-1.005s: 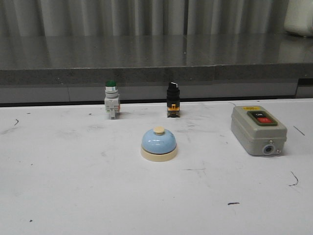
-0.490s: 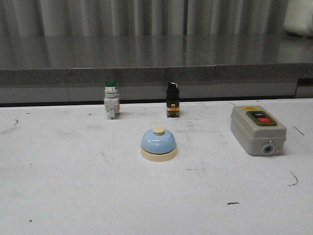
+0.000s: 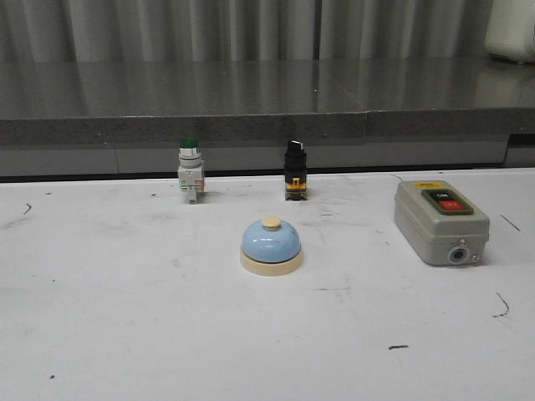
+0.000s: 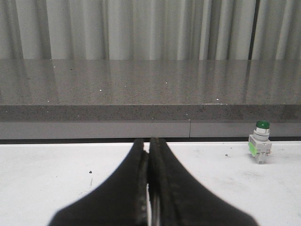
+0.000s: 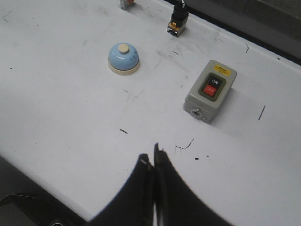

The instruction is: Place and press bell with both arms

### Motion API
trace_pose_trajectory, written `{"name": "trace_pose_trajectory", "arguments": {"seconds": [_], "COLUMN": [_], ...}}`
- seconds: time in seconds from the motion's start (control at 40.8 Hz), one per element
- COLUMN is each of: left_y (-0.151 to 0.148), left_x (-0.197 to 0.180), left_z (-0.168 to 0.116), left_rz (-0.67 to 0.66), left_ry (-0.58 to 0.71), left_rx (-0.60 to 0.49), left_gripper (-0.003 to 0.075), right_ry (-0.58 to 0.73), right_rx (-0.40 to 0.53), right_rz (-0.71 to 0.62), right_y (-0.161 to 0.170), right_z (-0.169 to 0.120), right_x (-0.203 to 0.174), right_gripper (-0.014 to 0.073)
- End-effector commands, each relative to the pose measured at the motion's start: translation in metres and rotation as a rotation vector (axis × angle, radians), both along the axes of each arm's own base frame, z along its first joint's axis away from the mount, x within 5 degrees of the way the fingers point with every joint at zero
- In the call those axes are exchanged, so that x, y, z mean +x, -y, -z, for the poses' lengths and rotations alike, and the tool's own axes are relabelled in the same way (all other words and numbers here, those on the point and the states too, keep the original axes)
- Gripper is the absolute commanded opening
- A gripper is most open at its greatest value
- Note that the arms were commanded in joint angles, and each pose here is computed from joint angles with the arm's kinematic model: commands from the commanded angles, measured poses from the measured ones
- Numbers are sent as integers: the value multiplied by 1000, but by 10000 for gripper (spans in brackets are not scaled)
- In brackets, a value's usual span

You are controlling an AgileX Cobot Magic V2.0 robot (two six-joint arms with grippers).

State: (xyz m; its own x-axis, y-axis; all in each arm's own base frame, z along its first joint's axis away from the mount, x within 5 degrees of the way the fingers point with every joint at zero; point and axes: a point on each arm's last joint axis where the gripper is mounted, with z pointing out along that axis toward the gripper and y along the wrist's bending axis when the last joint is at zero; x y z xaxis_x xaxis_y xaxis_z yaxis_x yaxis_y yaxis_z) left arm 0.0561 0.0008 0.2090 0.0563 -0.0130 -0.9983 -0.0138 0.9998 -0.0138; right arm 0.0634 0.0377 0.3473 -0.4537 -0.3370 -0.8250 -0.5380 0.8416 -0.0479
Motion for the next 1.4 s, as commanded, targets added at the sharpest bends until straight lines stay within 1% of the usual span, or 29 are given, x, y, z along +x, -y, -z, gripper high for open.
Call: {"name": "trace_pose_trajectory", "arguments": {"seconds": [0.0,0.907,1.005,1.153,1.373], "left_y": [0,0,0,0,0], "left_x": [-1,-1,-1,-1,-1], "left_z": [-1,-1,-1,-1,-1], "left_rz": [-1,-1,-1,-1,-1], "left_ry": [87,87,87,87,87], "left_rx": [-8,-8,-8,-8,-8], "left_gripper": [-20,-20,-20,-20,-20], "right_ry": [73,86,157,332,525], "right_rx": [42,44,23,70,127], "right_rz": [5,7,72,194,343], "right_y": [-1,1,10,21,30], "right_z": [-12,-10,-1,21,70], "right_x": [2,0,-3,-9,-16], "right_gripper": [-69,-69,-69,-69,-69]}}
